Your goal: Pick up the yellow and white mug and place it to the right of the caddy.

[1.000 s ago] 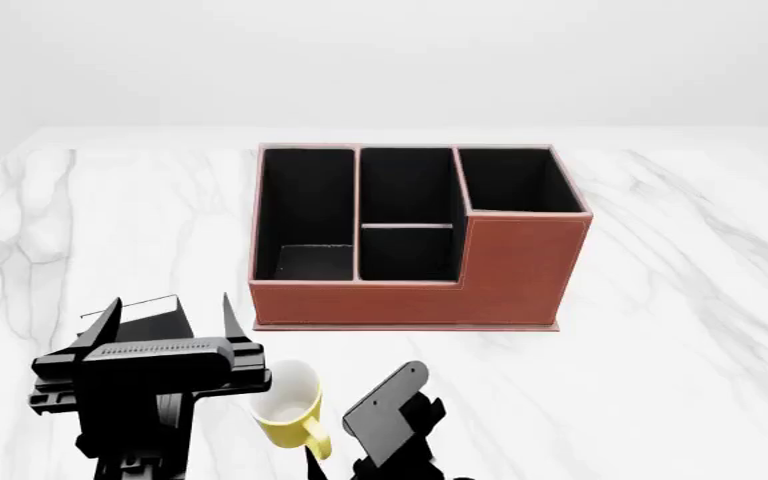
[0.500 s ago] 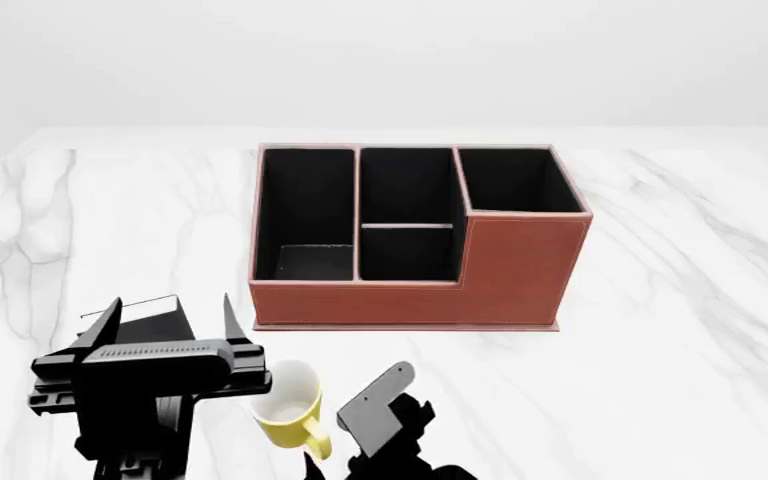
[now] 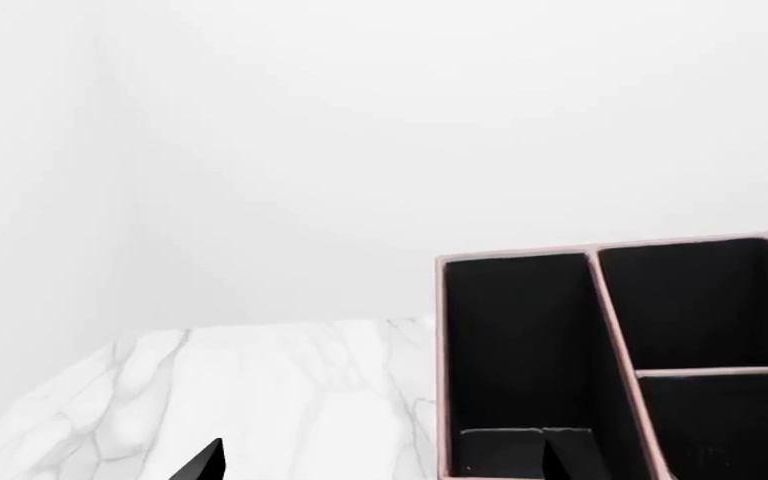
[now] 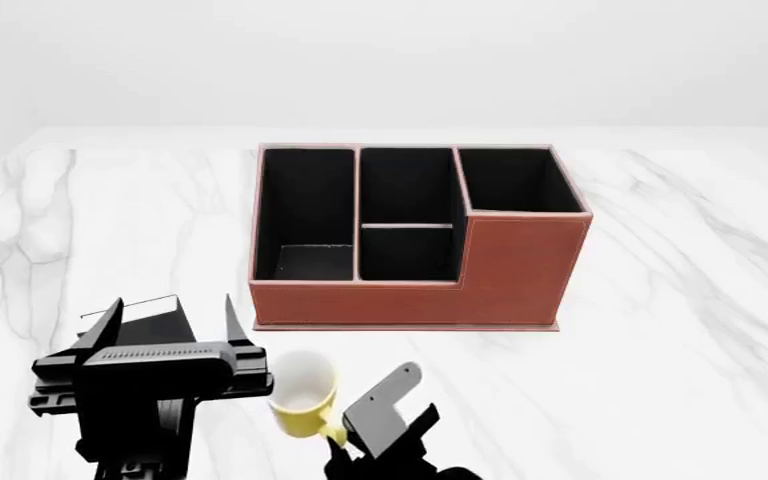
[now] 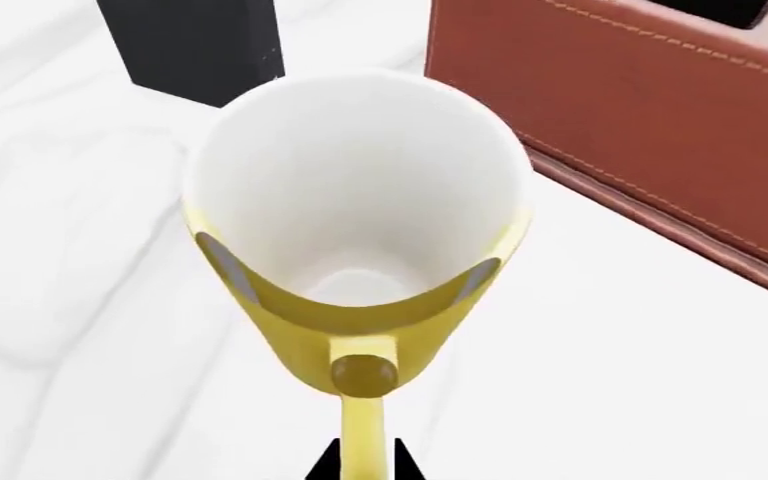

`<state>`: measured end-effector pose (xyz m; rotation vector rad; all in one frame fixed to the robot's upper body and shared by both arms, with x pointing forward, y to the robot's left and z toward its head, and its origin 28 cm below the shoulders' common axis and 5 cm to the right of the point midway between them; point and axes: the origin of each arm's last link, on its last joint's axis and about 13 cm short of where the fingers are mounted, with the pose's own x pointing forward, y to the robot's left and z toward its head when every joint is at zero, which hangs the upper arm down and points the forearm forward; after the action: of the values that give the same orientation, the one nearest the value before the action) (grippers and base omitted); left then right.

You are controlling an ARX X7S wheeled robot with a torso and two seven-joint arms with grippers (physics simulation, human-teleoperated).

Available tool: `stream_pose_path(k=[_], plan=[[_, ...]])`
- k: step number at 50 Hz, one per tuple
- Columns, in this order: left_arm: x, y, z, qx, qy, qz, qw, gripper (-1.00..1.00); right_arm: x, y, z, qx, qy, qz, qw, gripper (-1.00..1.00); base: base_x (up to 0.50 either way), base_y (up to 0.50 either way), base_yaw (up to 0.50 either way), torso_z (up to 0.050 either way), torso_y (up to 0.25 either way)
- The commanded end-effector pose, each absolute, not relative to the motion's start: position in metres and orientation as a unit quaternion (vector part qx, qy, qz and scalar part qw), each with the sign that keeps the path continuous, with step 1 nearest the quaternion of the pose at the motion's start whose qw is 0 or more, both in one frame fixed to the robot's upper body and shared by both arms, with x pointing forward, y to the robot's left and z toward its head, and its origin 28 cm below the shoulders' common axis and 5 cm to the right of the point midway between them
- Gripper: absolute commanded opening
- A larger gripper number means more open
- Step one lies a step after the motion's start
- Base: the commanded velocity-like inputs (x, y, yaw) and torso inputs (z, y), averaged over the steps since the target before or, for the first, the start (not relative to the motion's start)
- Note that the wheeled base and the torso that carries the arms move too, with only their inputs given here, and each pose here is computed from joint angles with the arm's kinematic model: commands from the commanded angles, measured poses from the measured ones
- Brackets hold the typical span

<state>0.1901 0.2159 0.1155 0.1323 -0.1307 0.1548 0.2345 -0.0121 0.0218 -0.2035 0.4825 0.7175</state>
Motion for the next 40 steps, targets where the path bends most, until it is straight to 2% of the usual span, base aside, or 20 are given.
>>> stream_pose_path(k=[1, 15, 40], plan=[[0.189, 0.216, 0.116, 0.067, -0.066, 0.077, 0.993, 1.0, 0.229, -0.021, 0.037, -0.103, 0.202, 0.33, 0.917, -1.0, 0.0, 0.0, 0.0, 0.0, 0.0], [0.189, 0.215, 0.117, 0.068, -0.068, 0.077, 0.992, 1.0, 0.208, -0.036, 0.057, -0.104, 0.17, 0.316, 0.927, -1.0, 0.0, 0.0, 0.0, 0.0, 0.001], [0.188, 0.214, 0.119, 0.071, -0.07, 0.079, 0.992, 1.0, 0.197, -0.069, 0.075, -0.098, 0.15, 0.247, 0.952, -1.0, 0.0, 0.0, 0.0, 0.0, 0.0]])
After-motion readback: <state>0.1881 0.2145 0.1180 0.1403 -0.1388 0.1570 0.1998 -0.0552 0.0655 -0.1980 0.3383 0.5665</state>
